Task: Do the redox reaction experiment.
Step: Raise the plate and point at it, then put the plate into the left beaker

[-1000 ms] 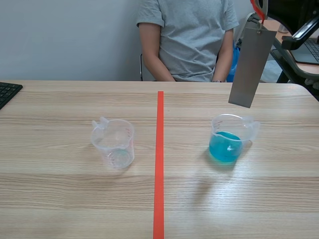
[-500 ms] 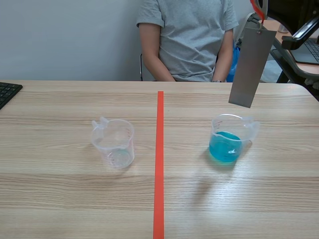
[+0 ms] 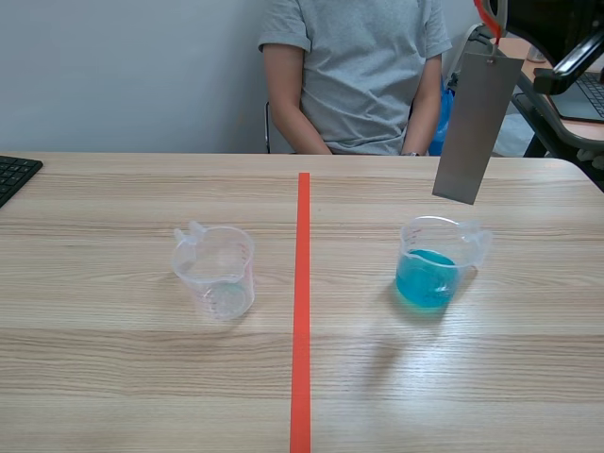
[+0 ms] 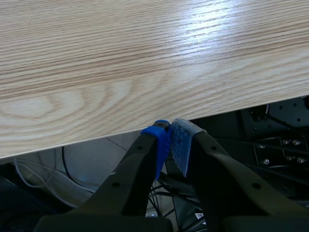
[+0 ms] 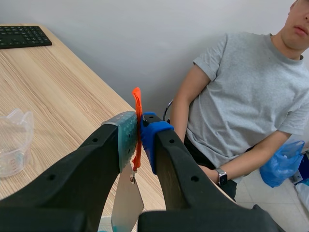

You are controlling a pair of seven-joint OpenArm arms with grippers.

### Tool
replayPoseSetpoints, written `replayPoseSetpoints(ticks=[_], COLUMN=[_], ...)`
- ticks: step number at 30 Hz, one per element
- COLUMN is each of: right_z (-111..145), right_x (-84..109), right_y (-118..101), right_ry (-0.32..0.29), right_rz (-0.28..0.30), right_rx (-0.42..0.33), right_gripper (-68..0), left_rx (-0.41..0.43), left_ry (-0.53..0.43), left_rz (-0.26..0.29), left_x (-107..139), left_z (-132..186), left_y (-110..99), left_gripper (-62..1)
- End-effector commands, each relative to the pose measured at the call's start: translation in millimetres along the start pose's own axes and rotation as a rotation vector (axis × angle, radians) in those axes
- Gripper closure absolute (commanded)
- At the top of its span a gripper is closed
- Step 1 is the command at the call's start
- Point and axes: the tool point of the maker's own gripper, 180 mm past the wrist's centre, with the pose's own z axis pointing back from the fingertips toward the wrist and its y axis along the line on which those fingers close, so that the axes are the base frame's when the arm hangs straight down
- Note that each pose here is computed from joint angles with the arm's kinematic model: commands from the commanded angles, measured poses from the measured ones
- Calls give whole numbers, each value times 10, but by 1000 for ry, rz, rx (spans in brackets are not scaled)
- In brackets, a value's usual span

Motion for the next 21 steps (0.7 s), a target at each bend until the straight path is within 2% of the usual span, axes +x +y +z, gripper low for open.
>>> replayPoseSetpoints(ticks=[1, 10, 21], right_z=[22, -83, -395], right_x=[138, 256, 512], right_y=[-45, -35, 259], right_ry=[-36, -50, -128], right_rz=[28, 61, 68], right_rx=[-2, 20, 122], right_gripper=[-15, -15, -15], left_rx=[-8, -8, -8], left_ry=[-23, -20, -19], left_rz=[5, 6, 5], left_x=[59, 53, 52], left_z=[-2, -2, -2], left_y=[-24, -25, -24], left_gripper=[-51, -51, -51])
